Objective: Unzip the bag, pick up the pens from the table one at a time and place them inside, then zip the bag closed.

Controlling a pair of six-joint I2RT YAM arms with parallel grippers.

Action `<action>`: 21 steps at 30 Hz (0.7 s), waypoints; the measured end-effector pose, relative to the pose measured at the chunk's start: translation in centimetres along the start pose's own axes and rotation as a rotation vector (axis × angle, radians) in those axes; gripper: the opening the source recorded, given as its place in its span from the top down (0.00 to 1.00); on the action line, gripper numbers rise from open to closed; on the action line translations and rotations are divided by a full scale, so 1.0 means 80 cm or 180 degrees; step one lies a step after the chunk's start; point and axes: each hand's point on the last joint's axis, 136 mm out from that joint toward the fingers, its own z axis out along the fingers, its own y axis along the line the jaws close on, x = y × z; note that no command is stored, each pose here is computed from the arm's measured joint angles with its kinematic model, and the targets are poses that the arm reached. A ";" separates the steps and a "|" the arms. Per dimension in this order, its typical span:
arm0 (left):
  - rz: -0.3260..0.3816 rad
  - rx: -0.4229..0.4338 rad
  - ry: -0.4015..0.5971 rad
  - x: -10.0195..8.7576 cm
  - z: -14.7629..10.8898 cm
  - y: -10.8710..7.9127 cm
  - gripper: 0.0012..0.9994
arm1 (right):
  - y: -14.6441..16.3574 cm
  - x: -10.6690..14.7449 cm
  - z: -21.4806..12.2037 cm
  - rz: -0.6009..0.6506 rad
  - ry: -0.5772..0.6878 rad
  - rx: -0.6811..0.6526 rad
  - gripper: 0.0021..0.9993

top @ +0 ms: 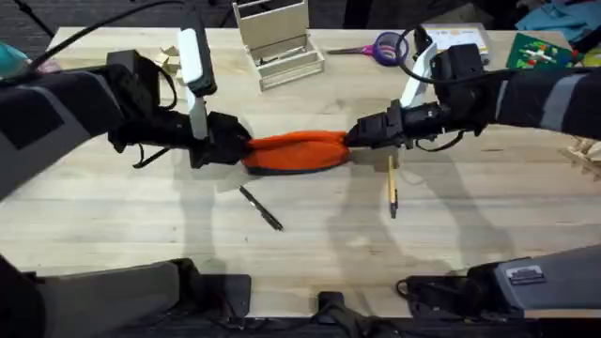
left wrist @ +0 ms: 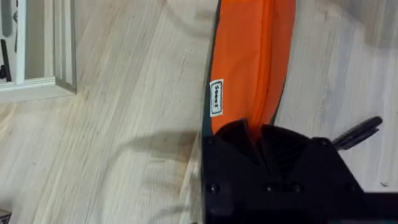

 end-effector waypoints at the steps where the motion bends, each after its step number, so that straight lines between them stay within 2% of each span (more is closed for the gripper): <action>1: 0.0000 0.0000 0.0000 0.000 0.000 0.000 0.96 | 0.001 0.000 -0.001 -0.0008 -0.0006 0.0000 0.97; 21: 0.0000 0.0000 0.0000 0.000 0.000 0.000 0.96 | 0.079 -0.018 -0.059 -0.0585 -0.0511 -0.0005 0.97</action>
